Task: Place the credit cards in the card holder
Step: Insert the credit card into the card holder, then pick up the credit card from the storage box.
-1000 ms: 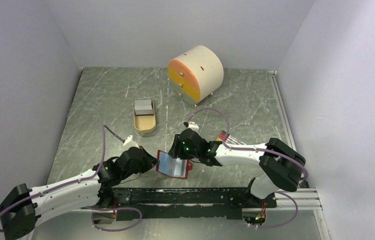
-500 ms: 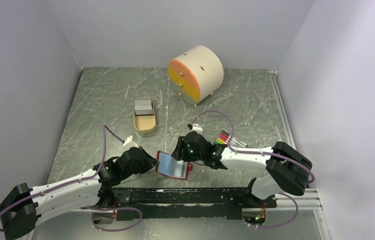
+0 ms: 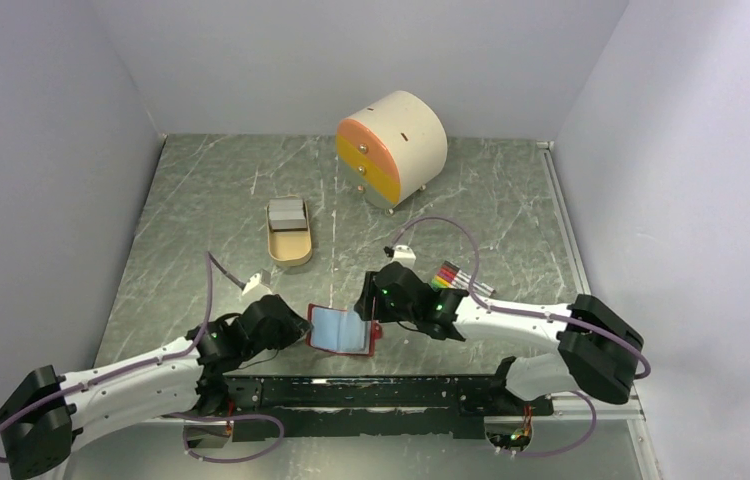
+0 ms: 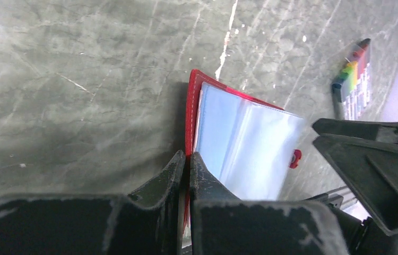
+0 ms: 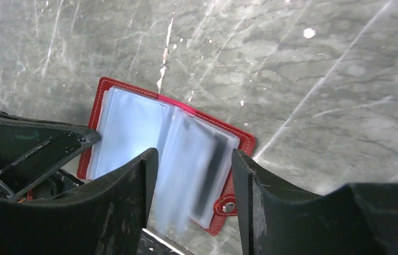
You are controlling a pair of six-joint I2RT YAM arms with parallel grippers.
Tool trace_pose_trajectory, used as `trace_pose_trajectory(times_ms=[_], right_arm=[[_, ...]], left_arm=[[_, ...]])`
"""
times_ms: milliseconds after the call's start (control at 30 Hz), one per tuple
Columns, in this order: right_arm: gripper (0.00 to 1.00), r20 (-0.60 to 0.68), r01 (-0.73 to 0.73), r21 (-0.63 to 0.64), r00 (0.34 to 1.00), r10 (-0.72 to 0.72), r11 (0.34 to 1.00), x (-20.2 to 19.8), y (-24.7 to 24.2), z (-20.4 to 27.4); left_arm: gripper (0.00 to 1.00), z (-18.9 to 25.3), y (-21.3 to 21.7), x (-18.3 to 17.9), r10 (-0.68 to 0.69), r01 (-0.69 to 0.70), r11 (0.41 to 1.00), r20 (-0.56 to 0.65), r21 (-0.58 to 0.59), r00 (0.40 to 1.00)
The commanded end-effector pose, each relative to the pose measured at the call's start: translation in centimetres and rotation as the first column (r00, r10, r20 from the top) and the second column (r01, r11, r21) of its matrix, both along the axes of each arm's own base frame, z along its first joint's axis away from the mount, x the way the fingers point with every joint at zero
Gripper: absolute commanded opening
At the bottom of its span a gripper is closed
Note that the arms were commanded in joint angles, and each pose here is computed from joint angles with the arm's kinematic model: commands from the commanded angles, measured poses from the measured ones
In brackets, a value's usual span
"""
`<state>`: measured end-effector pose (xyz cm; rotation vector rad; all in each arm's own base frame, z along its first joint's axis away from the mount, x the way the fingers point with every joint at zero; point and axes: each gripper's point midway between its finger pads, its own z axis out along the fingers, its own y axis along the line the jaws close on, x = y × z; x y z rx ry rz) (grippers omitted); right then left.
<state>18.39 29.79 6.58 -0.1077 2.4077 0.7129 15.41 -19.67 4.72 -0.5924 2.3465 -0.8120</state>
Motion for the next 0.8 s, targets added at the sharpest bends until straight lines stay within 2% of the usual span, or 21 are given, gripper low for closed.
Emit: trace_pose_trajectory(times_ms=[0, 200, 367, 600, 767], right_arm=[[0.57, 0.063, 0.038, -0.084, 0.997, -0.033, 0.996, 0.9, -2.3, 0.0], [0.57, 0.080, -0.013, -0.064, 0.997, 0.018, 0.998, 1.6, -1.1, 0.5], [0.61, 0.201, -0.163, -0.012, 0.966, 0.162, 0.987, 3.3, 2.3, 3.7], [0.66, 0.366, -0.371, -0.170, 0.836, 0.408, 0.913, 8.1, 7.2, 6.2], [0.67, 0.476, -0.410, -0.328, 0.706, 0.524, 0.851, 12.4, 10.2, 7.7]], left_arm=[[0.09, 0.3, 0.3, 0.5, 0.037, -0.037, 0.999, -0.001, 0.035, 0.999], [0.09, 0.1, 0.8, 0.5, 0.059, -0.059, 0.997, -0.009, 0.044, 0.998], [0.09, -0.2, 1.7, 0.3, 0.097, -0.097, 0.995, -0.009, 0.038, 0.995], [0.09, -0.4, 2.6, 0.1, 0.124, -0.122, 0.990, -0.024, 0.069, 0.992], [0.09, -0.4, 3.0, 0.0, 0.137, -0.135, 0.989, -0.025, 0.064, 0.990]])
